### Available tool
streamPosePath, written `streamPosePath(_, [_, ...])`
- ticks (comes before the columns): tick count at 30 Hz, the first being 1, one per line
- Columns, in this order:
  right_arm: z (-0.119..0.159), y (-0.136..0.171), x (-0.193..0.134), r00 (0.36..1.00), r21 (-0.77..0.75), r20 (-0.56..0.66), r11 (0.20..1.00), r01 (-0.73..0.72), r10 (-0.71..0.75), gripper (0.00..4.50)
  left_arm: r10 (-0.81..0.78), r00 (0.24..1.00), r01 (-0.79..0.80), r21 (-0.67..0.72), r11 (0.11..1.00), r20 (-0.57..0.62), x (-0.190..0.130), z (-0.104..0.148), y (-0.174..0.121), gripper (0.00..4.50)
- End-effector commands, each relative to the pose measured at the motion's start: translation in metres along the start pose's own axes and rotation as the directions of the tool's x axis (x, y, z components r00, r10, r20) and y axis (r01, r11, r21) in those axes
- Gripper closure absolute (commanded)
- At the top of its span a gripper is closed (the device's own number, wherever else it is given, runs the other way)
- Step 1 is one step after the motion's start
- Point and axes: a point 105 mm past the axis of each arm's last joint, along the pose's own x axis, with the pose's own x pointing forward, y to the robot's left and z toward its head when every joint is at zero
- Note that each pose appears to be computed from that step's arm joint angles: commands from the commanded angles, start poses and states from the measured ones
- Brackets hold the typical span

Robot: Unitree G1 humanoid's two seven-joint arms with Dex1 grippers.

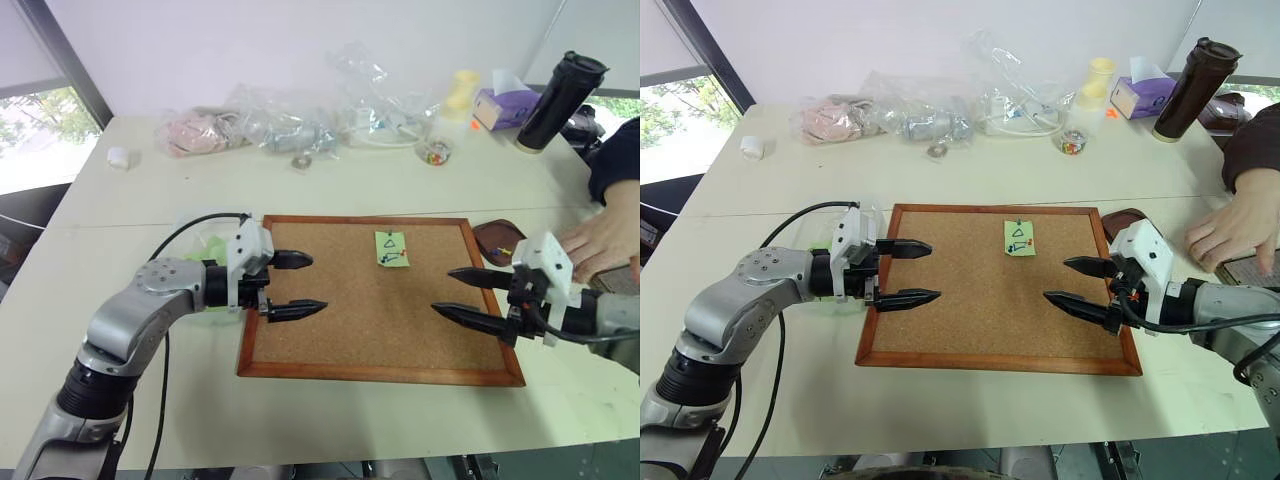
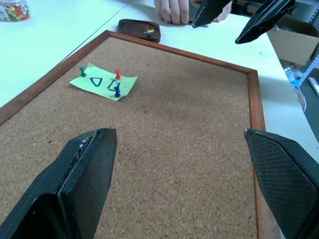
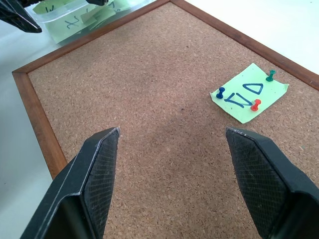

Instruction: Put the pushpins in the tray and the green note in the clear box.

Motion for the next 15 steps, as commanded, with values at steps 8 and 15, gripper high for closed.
streamPosePath(8, [0.0059, -0.0012, 0.0031, 1.0, -0.039, 0.018, 0.999, -0.008, 0.009, 1.04, 0.022, 0.999, -0.022, 0.03, 0.999, 0.026, -0.0064, 0.0122, 0.0007, 0.02])
streamPosePath(15, [0.0074, -0.0027, 0.0039, 1.0, -0.045, 0.016, 0.999, -0.015, 0.016, 1.04, 0.021, 1.0, -0.021, 0.036, 0.999, 0.018, -0.0024, 0.0122, -0.0007, 0.02])
